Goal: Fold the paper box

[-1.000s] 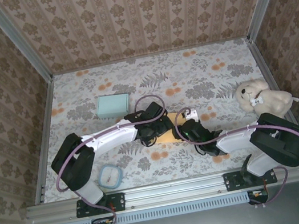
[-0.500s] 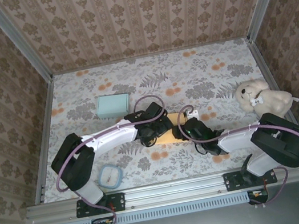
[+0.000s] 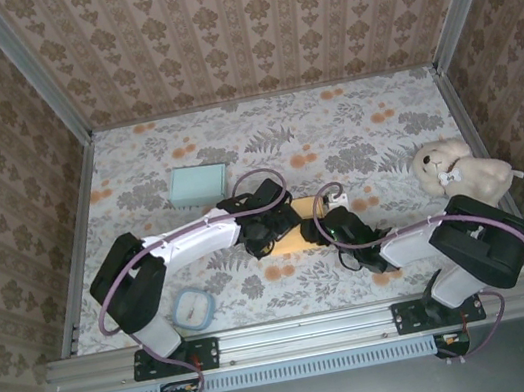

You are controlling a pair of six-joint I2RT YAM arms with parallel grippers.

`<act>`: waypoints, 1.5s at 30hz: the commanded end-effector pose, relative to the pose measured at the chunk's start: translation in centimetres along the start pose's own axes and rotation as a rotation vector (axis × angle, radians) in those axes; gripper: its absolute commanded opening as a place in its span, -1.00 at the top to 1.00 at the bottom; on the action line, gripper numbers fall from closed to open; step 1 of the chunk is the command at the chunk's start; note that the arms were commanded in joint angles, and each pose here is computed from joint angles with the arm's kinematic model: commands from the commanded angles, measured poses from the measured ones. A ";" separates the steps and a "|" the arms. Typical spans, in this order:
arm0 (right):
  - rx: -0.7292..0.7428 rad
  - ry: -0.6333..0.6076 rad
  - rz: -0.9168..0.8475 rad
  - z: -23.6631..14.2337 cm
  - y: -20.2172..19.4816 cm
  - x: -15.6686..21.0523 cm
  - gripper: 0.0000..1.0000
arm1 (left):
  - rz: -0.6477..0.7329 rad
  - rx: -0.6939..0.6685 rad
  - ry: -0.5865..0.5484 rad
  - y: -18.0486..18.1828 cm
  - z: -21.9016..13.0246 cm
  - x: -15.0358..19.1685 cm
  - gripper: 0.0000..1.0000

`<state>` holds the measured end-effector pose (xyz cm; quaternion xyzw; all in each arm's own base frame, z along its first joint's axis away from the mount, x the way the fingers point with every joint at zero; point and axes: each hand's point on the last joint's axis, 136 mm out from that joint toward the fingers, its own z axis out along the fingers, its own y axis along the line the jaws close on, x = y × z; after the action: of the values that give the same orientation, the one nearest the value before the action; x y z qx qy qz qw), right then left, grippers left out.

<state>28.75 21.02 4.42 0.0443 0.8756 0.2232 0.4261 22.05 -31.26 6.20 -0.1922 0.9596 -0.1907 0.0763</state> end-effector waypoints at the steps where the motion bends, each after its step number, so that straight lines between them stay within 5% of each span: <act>1: -0.031 0.055 0.047 0.1 0.0 1.6 -0.28 | -0.008 0.040 0.086 -1.2 0.4 2.0 -0.85; 29: 0.043 0.021 -0.090 -4.1 -1.6 -0.4 -0.21 | -0.056 -0.022 0.052 1.6 1.4 0.6 -0.76; 45: 0.048 0.001 -0.109 -2.0 -1.9 -1.9 -0.22 | -0.048 -0.039 0.050 1.5 1.6 0.4 -0.71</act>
<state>27.57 17.42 5.08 0.0105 0.8914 0.1640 0.4224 21.34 -31.19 4.41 -0.2006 0.9595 -0.1916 0.0486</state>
